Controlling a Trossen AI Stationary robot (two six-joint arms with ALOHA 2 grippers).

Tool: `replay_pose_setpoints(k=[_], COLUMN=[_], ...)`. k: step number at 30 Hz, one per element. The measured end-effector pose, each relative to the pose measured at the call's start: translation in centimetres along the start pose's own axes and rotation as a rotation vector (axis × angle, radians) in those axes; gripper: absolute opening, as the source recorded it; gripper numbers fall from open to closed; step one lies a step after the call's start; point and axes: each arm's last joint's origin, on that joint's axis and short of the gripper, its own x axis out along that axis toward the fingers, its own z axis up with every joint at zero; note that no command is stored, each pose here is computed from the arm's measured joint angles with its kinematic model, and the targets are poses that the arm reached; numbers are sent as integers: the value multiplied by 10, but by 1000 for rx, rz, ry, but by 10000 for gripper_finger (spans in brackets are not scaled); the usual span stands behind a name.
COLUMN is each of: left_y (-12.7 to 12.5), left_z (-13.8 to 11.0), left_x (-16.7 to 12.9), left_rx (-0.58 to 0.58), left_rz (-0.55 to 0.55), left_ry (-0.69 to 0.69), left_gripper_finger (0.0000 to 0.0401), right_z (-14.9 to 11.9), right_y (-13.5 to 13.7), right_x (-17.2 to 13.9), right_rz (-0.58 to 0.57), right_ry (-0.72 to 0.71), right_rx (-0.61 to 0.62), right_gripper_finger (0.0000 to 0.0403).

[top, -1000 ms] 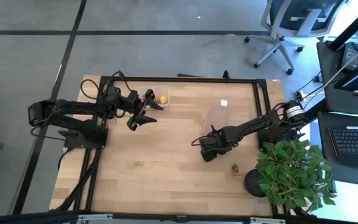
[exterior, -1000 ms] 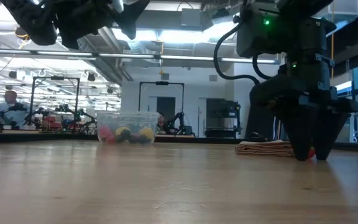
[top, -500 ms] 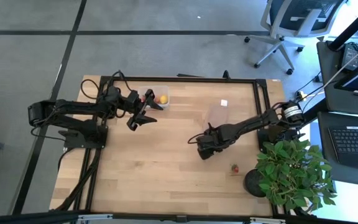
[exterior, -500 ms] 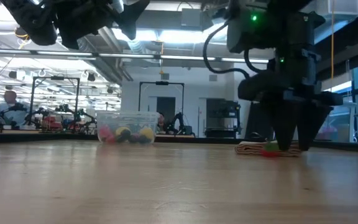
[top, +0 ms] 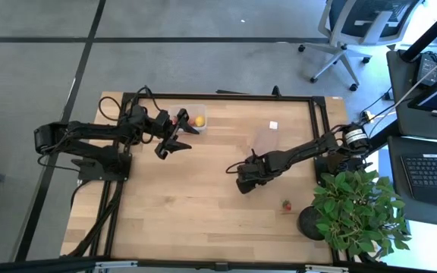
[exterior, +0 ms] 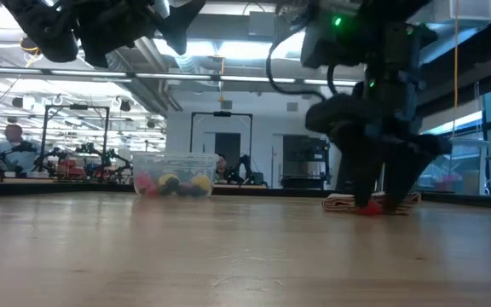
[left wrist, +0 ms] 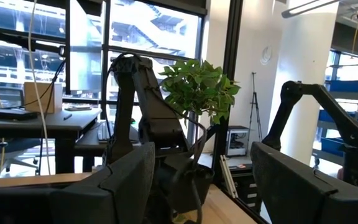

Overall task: Pick and placing Produce into tupperware
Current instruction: Put the strawberry into the transparent bin

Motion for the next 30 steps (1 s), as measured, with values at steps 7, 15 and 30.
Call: replay_pose_setpoints(k=[7,15,30], left_y=[0,0,0], left_z=[-2,-3,-3], left_x=[0,0,0], left_rx=[-16,-42,-41], left_rz=[3,-10,-11], left_ry=[14,28,28], left_gripper_finger=[254,254,254], right_z=[8,9,10], right_y=[3,2,3], right_x=[11,12,12], right_rz=[11,-7,-18], right_ry=[-15,-33,-56], right_rx=[-28,-58,-74], right_gripper_finger=[232,232,232])
